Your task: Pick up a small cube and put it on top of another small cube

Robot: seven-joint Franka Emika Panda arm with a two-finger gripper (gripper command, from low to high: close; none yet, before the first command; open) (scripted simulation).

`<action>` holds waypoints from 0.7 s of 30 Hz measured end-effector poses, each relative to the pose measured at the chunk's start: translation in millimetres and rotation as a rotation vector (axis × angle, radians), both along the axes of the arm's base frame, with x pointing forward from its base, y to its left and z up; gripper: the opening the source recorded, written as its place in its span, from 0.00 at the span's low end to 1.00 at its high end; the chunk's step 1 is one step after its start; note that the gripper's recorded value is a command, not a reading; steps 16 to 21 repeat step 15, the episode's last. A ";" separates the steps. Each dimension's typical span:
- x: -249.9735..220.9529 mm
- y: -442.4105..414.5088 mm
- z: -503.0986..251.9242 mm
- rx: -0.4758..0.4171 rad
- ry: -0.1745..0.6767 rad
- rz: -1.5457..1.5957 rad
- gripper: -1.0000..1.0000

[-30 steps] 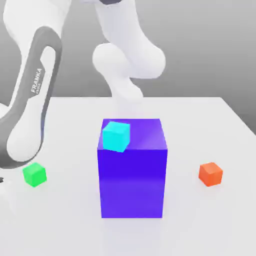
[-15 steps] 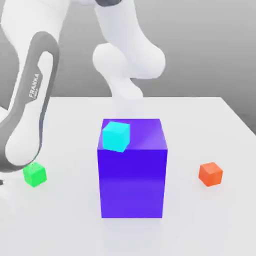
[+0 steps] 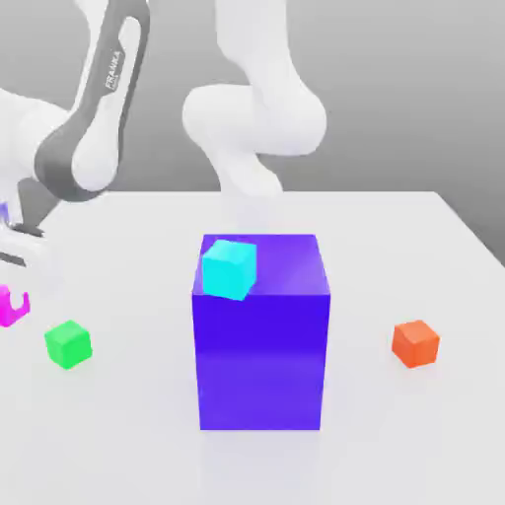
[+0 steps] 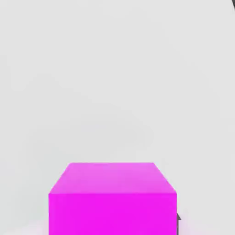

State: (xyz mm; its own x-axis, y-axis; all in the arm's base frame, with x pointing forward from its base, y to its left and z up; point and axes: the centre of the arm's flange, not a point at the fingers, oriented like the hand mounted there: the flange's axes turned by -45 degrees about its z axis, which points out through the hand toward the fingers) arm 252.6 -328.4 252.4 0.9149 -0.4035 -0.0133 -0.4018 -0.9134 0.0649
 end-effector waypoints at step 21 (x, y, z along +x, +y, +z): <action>-30.2 29.0 -73.4 0.054 -0.042 -0.071 1.00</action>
